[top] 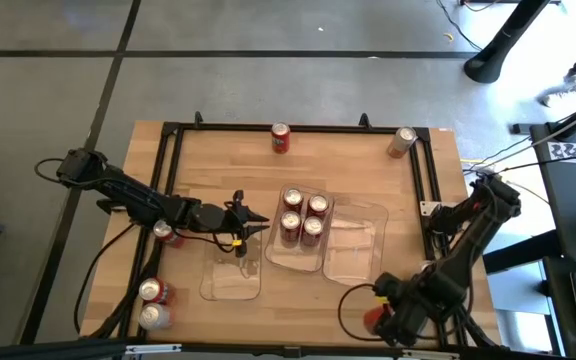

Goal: Sort soda cans
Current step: Put the bottom right red soda can into the right transparent bin

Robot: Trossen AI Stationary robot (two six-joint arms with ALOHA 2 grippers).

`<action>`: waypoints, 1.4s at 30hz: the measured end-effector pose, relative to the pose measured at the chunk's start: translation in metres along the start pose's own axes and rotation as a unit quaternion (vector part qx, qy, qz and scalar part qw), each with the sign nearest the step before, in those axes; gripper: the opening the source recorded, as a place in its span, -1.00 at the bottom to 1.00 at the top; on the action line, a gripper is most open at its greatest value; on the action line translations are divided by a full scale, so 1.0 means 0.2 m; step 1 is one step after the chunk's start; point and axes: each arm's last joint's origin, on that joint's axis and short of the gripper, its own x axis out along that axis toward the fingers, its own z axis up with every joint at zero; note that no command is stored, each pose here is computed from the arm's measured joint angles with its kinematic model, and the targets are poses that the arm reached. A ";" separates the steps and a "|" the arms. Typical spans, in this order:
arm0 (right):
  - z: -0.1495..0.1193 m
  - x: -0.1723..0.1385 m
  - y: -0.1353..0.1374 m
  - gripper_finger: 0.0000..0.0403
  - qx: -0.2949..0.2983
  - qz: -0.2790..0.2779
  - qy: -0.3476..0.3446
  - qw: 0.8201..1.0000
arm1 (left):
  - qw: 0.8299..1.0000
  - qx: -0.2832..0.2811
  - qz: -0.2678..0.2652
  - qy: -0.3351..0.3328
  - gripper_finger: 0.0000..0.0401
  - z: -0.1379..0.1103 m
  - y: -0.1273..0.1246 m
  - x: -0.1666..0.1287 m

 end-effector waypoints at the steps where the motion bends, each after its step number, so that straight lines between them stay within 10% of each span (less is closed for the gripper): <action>1: 0.01 -0.03 0.01 0.47 -0.004 0.005 -0.008 1.000 | 1.000 0.000 0.000 0.000 -0.62 0.00 0.00 0.00; 22: 0.48 -0.33 -0.13 0.48 -0.125 -0.155 -0.175 0.964 | 1.000 0.000 0.000 0.001 -0.62 0.00 0.00 0.00; 42: 0.92 -0.22 -0.41 0.48 -0.150 -0.246 -0.062 0.956 | 1.000 -0.002 0.003 0.017 -0.62 -0.02 0.00 0.00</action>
